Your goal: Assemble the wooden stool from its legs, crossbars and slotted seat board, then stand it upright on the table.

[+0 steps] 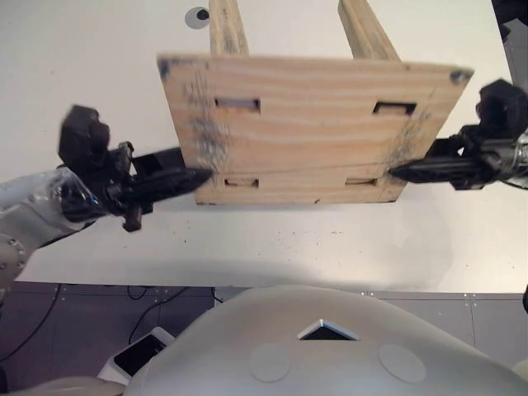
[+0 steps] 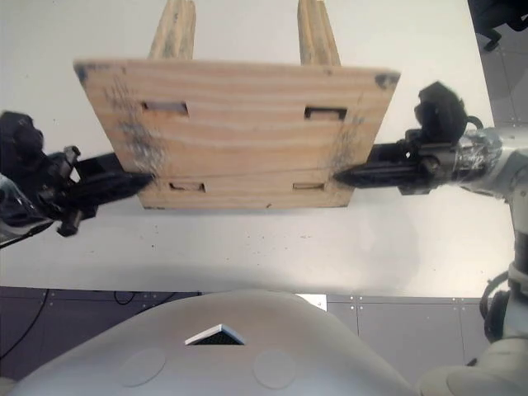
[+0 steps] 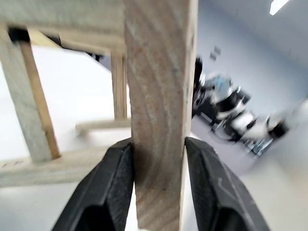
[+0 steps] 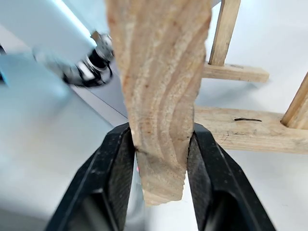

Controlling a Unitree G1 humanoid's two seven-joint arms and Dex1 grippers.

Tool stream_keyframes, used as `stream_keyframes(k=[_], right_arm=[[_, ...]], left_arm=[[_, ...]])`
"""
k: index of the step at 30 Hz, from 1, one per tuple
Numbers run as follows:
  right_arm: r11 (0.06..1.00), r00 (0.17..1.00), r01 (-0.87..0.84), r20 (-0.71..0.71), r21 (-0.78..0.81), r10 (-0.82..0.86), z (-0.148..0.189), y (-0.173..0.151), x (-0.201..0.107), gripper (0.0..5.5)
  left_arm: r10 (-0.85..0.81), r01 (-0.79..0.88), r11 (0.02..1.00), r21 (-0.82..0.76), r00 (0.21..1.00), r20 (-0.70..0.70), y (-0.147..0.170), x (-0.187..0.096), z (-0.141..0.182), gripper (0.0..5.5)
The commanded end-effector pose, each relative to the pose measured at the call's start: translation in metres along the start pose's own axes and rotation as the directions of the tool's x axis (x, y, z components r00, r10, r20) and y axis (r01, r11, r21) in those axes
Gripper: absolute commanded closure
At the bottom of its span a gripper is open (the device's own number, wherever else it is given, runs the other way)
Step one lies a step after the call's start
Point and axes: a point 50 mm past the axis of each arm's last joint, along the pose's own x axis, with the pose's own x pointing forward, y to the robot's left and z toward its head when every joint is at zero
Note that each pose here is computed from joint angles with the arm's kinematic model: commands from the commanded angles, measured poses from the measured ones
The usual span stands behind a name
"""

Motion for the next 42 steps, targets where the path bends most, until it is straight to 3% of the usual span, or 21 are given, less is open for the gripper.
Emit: stream_keyframes(k=[1, 5, 8, 13, 18, 19, 25, 30, 36, 39, 42], right_arm=[[0.977, 0.986, 0.054, -0.165, 0.208, -0.02, 0.065, 0.021, 0.01, 4.08], [0.938, 0.982, 0.093, -0.189, 0.335, -0.03, 0.085, 0.006, 0.011, 4.09], [0.903, 0.985, 0.113, -0.166, 0.414, -0.047, 0.102, -0.007, 0.016, 4.09], [0.88, 0.97, 0.211, -0.202, 0.426, -0.135, 0.107, -0.042, 0.027, 4.09], [0.873, 0.948, 0.297, -0.23, 0.386, -0.221, 0.102, -0.064, 0.026, 3.99], [0.873, 0.944, 0.311, -0.231, 0.377, -0.236, 0.101, -0.066, 0.025, 3.69], [0.878, 0.938, 0.333, -0.216, 0.344, -0.272, 0.104, -0.07, 0.021, 2.29], [0.888, 0.96, 0.276, -0.07, 0.367, -0.27, 0.116, -0.062, 0.009, 1.39], [0.9, 0.943, 0.217, 0.157, 0.378, -0.293, 0.116, -0.047, -0.034, 0.41], [0.909, 0.89, 0.251, 0.288, 0.334, -0.352, 0.089, -0.058, -0.068, 0.1], [0.91, 0.737, 0.262, 0.541, 0.322, -0.404, 0.057, -0.078, -0.092, 0.1]], left_arm=[[-0.249, 0.22, 0.954, -0.205, 0.959, -0.133, -0.018, 0.013, 0.069, 4.05], [-0.349, 0.239, 0.848, -0.474, 0.924, -0.158, 0.0, 0.015, 0.1, 4.15], [-0.376, 0.219, 0.772, -0.597, 0.914, -0.151, 0.012, 0.024, 0.106, 4.22], [-0.317, 0.181, 0.71, -0.681, 0.945, -0.079, 0.044, 0.042, 0.105, 4.22], [-0.156, 0.022, 0.717, -0.697, 0.979, -0.129, 0.068, 0.034, 0.09, 4.22], [-0.113, -0.017, 0.726, -0.687, 0.983, -0.143, 0.072, 0.033, 0.089, 4.22], [0.037, -0.131, 0.77, -0.624, 0.986, -0.162, 0.091, 0.031, 0.092, 2.95], [0.048, -0.109, 0.786, -0.609, 0.992, -0.115, 0.093, 0.028, 0.099, 2.17], [0.054, -0.035, 0.802, -0.596, 0.998, 0.014, 0.089, 0.0, 0.103, 1.27], [0.074, 0.046, 0.858, -0.511, 0.974, 0.212, 0.094, -0.02, 0.109, 0.84], [0.103, 0.107, 0.911, -0.399, 0.877, 0.47, 0.102, -0.05, 0.108, 0.34]])
